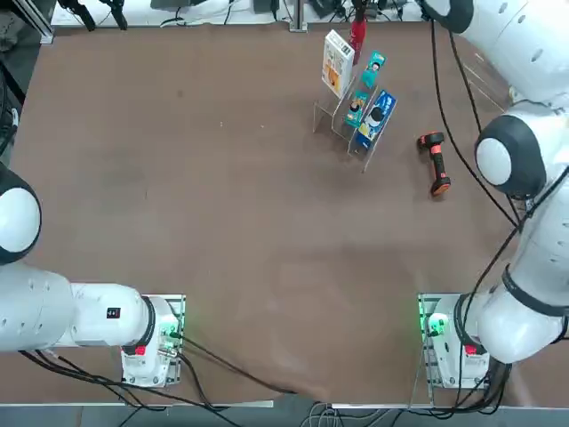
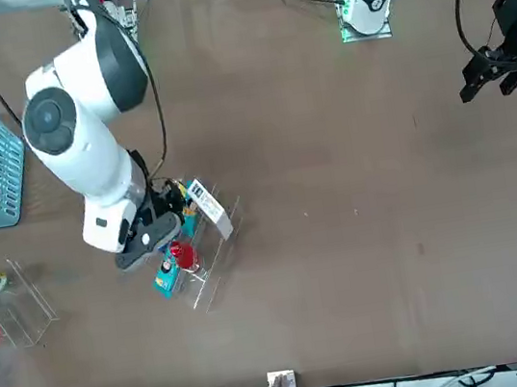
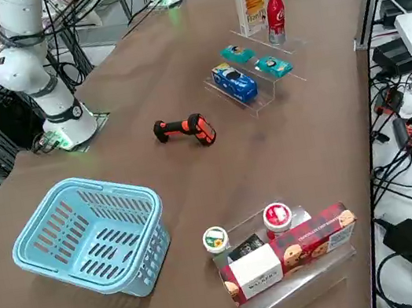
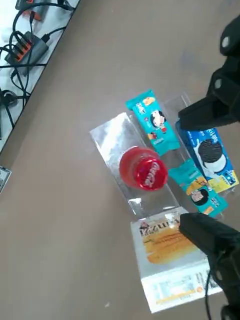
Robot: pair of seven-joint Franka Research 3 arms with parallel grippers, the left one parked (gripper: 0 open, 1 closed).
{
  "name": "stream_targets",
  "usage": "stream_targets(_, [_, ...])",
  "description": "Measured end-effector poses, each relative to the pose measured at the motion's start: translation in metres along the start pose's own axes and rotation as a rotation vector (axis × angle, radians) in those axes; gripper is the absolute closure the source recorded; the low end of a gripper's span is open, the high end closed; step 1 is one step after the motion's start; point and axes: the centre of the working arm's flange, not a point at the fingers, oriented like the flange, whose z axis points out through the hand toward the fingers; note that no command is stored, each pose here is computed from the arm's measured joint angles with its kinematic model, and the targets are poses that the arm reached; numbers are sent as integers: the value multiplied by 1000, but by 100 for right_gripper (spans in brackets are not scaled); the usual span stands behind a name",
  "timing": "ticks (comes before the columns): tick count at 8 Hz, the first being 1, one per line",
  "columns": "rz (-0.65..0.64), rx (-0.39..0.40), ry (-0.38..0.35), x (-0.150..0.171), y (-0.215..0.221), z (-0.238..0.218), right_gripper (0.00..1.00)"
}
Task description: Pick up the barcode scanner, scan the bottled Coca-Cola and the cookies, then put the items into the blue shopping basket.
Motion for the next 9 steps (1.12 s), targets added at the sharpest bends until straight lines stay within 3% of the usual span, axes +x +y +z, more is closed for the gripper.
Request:
stream_targets(2, [-5, 0, 8, 3, -1, 4, 1])
stream_targets(5, [-16, 1, 26, 6, -9, 5, 16])
stream_targets(9, [-16, 0, 31, 8, -9, 11, 23])
